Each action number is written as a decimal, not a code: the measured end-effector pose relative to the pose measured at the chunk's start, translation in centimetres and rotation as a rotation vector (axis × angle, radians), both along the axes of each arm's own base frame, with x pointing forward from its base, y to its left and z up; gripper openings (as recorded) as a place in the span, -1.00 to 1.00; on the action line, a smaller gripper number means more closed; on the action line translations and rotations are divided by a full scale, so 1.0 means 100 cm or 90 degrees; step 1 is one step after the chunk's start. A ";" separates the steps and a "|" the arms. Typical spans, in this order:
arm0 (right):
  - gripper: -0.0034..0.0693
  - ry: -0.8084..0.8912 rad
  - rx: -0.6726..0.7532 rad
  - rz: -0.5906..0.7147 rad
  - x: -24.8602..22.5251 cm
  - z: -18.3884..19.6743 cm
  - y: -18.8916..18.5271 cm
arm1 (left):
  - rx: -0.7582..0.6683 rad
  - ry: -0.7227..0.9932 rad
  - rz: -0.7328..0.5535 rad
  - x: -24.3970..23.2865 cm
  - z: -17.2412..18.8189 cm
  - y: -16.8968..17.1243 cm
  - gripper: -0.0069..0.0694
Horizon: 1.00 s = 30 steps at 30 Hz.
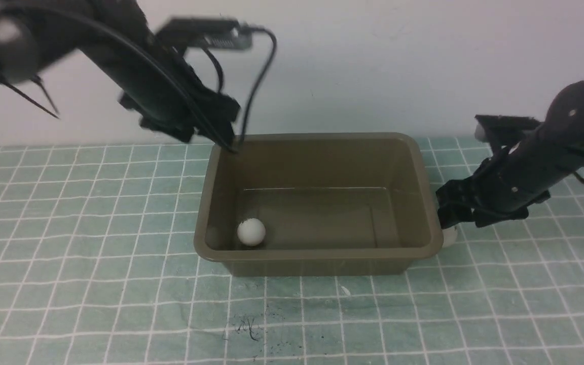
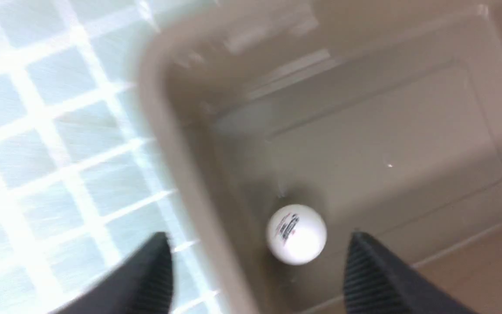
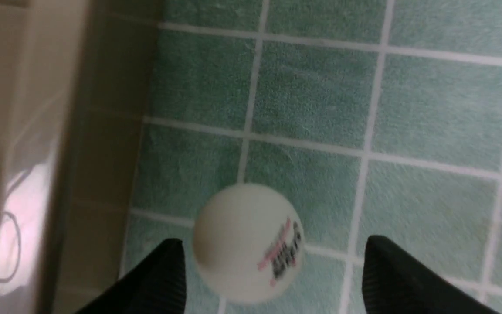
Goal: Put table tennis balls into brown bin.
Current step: 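Reach for and grasp a ping pong ball on the table, then release the ping pong ball into the bin and lift the gripper away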
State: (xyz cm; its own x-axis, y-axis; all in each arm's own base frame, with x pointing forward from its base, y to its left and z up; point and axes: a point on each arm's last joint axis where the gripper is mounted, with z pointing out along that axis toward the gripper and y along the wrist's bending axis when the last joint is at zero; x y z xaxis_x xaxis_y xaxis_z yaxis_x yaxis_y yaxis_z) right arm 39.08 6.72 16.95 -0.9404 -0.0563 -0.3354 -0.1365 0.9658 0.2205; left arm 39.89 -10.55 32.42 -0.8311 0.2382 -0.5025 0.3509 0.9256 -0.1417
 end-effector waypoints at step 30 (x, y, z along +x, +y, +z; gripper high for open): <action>0.48 -0.260 0.048 0.153 -0.018 0.096 0.098 | -0.010 -0.176 0.151 -0.192 0.082 0.085 -0.83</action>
